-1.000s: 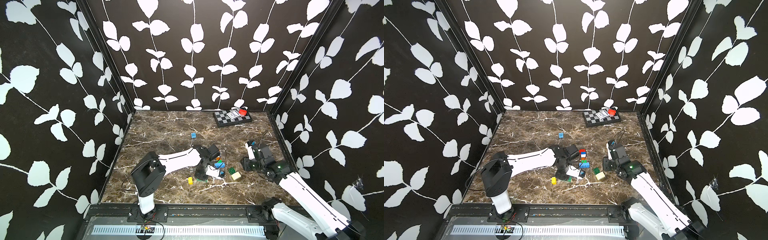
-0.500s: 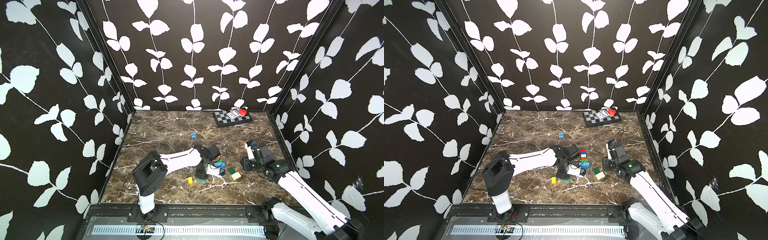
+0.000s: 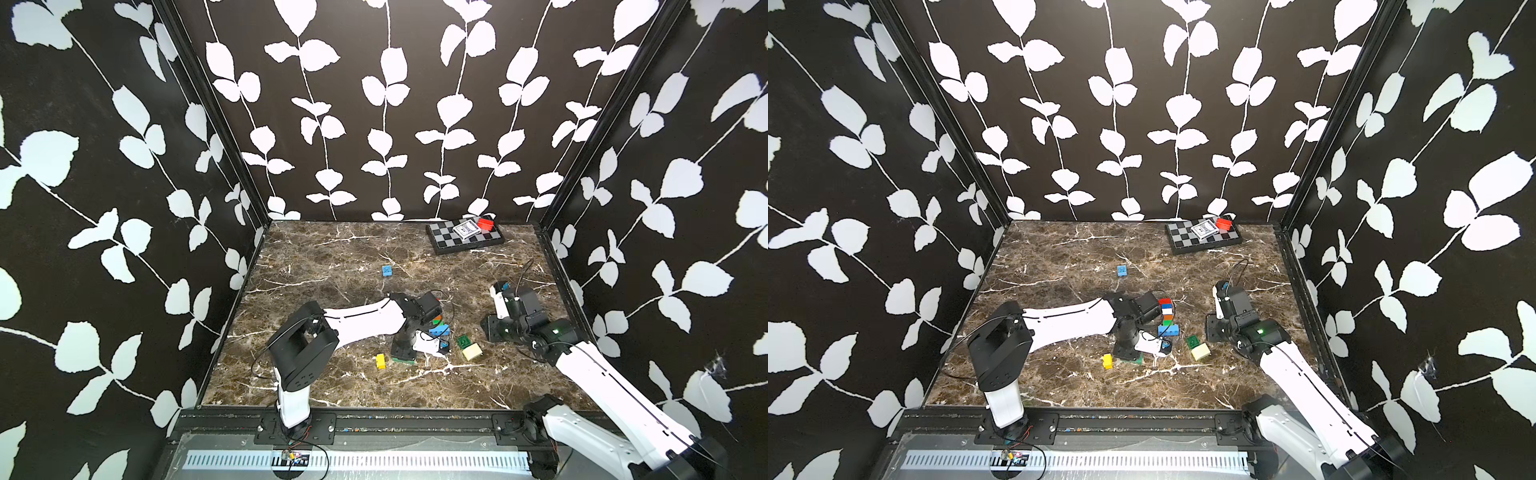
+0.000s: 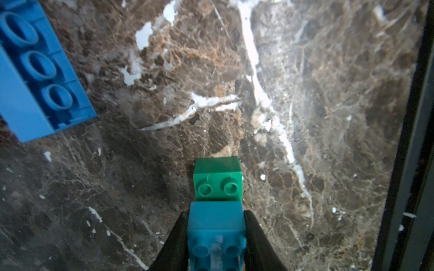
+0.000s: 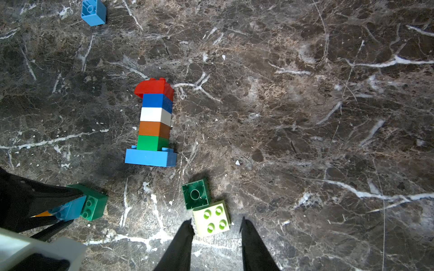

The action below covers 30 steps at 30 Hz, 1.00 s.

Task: Assemble the number 1 with lego
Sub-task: Assemble the lego brick with the lego brick.

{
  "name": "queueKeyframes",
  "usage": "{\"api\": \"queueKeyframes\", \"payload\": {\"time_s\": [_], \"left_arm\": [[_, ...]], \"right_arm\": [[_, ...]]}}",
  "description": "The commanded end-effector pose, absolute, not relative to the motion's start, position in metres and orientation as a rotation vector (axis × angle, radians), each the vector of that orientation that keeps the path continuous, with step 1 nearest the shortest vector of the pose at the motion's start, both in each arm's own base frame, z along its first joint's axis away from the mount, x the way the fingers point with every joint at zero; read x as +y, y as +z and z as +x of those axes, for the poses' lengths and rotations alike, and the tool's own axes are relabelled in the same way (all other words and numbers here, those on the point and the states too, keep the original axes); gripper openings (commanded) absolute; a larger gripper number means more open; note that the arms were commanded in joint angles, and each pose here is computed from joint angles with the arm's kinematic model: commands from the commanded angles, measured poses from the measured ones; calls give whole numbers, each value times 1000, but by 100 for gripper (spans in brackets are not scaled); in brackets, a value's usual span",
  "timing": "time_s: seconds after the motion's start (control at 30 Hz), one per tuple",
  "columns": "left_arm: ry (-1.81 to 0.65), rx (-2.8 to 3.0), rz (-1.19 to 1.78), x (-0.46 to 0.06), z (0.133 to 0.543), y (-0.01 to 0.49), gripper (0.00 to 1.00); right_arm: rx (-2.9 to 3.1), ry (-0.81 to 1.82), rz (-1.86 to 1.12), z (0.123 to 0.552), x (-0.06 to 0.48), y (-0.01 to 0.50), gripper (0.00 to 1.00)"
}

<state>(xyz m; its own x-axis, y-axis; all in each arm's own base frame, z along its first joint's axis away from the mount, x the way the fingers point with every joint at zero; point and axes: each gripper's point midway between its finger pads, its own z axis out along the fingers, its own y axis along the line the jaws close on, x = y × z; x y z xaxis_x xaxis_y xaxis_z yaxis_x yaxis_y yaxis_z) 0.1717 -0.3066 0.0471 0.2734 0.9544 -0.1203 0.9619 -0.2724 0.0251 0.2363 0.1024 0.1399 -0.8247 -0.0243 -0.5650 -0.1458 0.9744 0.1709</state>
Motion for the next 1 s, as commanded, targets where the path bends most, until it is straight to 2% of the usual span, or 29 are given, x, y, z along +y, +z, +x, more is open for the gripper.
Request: {"api": "queueKeyframes", "payload": {"time_s": [0.0,0.73,0.97], "left_arm": [[-126,1843,2472,-297,163,42,2],[-97,1975,2397,-292,154,14,0],[-131,1948,2460,-287,146,-4,0]], "right_arm": [[2521,292,-101,237,102,138,35],[2522,279,-101,237,100,138,35],[2528,288,-113,236,102,139,35]]}}
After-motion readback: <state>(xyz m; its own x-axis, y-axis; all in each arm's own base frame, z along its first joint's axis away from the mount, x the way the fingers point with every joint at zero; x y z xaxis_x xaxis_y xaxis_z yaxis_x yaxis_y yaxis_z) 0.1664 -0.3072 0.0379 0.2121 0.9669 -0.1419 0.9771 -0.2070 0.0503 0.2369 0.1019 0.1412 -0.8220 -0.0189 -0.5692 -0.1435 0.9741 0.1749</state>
